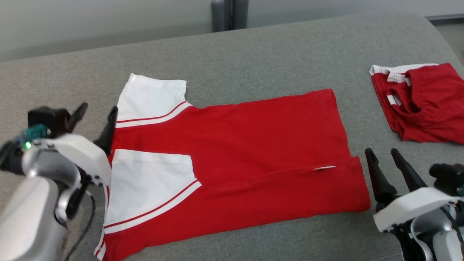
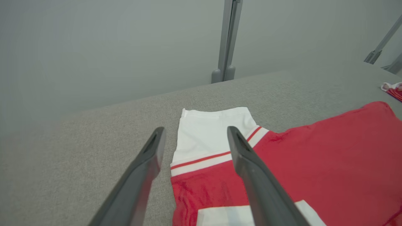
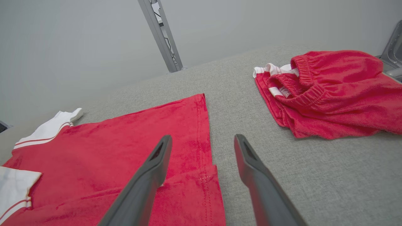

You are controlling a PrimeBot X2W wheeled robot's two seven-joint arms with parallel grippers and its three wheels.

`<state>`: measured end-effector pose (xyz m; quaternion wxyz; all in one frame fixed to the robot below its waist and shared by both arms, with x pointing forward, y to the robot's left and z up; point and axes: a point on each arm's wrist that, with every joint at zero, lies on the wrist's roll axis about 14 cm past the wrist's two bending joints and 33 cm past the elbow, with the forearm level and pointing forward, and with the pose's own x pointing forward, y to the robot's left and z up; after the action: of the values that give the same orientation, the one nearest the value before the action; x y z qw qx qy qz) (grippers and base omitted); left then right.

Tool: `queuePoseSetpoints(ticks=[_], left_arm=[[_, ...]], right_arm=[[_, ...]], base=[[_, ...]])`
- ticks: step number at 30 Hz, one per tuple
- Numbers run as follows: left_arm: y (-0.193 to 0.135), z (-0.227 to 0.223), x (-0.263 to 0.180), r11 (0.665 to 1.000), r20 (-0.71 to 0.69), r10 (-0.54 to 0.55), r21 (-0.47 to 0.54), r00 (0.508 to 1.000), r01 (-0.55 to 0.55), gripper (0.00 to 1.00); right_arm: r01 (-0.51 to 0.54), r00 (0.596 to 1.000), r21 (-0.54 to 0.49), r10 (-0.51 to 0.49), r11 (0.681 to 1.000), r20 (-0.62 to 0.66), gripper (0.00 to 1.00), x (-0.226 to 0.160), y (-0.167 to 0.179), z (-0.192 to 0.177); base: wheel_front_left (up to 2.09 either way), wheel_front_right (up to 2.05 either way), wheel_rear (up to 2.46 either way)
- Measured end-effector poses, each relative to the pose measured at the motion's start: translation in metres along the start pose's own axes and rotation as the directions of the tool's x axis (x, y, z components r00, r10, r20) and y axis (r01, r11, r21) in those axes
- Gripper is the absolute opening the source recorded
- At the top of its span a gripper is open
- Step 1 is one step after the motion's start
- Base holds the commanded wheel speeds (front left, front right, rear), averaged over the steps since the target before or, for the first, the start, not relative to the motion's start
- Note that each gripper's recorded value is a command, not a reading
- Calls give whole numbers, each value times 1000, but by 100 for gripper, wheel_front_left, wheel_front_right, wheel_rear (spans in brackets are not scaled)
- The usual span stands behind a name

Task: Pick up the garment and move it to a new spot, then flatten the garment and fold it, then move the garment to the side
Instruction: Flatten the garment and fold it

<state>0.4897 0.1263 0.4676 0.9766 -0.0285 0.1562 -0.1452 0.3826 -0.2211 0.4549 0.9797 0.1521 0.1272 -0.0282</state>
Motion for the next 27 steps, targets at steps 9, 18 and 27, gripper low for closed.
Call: queuePoseSetpoints(ticks=[9,18,27], left_arm=[[-5,13,84,984,-196,-110,117,974,135,100],[-13,-22,128,979,-383,-126,102,915,178,100],[14,-51,154,991,-479,-23,107,878,84,100]], right_arm=[[-56,998,-42,56,998,-5,100,32,12,5],[-39,999,-64,38,997,-9,100,45,-1,4],[-40,999,-78,40,996,-6,100,56,-4,4]], base=[[0,0,0],[0,0,0],[0,0,0]])
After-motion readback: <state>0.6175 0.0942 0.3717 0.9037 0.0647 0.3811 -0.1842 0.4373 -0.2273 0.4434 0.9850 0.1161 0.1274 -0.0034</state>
